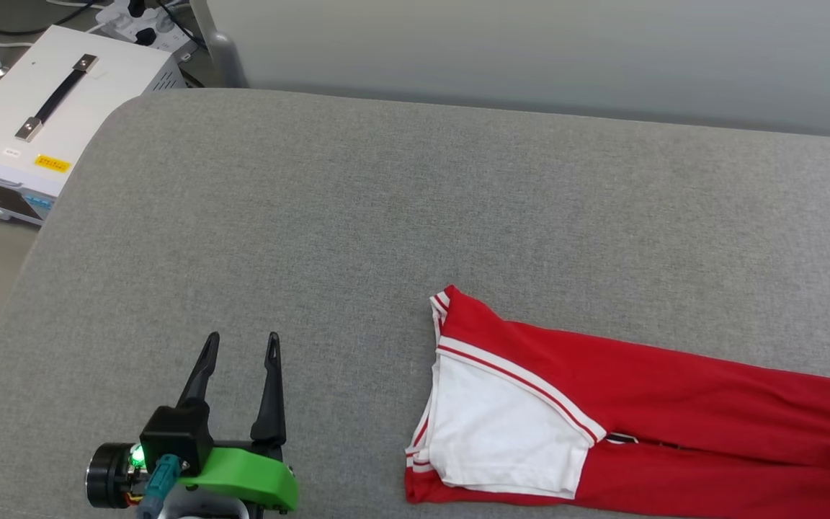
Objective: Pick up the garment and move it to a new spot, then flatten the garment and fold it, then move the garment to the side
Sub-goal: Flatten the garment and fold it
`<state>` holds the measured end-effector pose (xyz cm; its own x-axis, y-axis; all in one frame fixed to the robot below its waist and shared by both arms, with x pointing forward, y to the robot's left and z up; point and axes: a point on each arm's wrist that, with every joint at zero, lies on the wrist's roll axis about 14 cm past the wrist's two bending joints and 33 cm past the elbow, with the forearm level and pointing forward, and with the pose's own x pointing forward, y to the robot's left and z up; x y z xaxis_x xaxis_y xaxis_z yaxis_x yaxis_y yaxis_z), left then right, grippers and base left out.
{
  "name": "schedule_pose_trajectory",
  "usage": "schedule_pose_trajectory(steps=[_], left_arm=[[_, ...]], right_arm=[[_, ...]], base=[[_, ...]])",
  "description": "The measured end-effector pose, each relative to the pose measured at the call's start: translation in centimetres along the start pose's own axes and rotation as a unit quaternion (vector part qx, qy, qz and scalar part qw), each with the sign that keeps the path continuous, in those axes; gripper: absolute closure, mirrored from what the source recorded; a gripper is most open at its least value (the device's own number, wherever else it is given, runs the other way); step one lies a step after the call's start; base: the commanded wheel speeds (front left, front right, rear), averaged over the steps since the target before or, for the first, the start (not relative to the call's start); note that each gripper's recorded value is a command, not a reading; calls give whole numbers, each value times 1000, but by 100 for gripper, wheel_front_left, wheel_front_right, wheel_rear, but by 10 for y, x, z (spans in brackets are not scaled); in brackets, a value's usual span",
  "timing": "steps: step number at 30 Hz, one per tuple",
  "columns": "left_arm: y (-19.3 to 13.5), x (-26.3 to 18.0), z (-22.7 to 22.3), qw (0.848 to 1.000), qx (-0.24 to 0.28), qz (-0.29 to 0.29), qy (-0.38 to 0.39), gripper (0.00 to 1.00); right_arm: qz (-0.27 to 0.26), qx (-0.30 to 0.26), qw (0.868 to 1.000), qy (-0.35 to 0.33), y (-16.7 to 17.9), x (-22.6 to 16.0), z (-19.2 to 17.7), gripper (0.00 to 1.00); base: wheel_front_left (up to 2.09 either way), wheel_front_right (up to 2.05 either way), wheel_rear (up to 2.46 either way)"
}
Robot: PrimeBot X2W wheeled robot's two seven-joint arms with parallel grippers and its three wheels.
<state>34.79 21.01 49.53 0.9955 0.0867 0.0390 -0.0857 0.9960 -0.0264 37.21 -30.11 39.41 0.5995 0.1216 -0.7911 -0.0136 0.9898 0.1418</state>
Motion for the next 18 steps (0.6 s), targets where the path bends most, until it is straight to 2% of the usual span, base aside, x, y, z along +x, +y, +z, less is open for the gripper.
schedule_pose_trajectory(steps=[4,10,18], left_arm=[[1,-6,-1,1000,4,1,2,0],[5,-12,3,1000,8,7,-4,0],[4,-13,4,1000,9,3,-7,0]], right_arm=[[6,2,1000,-17,3,-6,8,100],[46,-4,998,-48,27,-24,21,100],[155,-16,987,-49,101,-37,20,100]], base=[[0,0,0],[0,0,0],[0,0,0]])
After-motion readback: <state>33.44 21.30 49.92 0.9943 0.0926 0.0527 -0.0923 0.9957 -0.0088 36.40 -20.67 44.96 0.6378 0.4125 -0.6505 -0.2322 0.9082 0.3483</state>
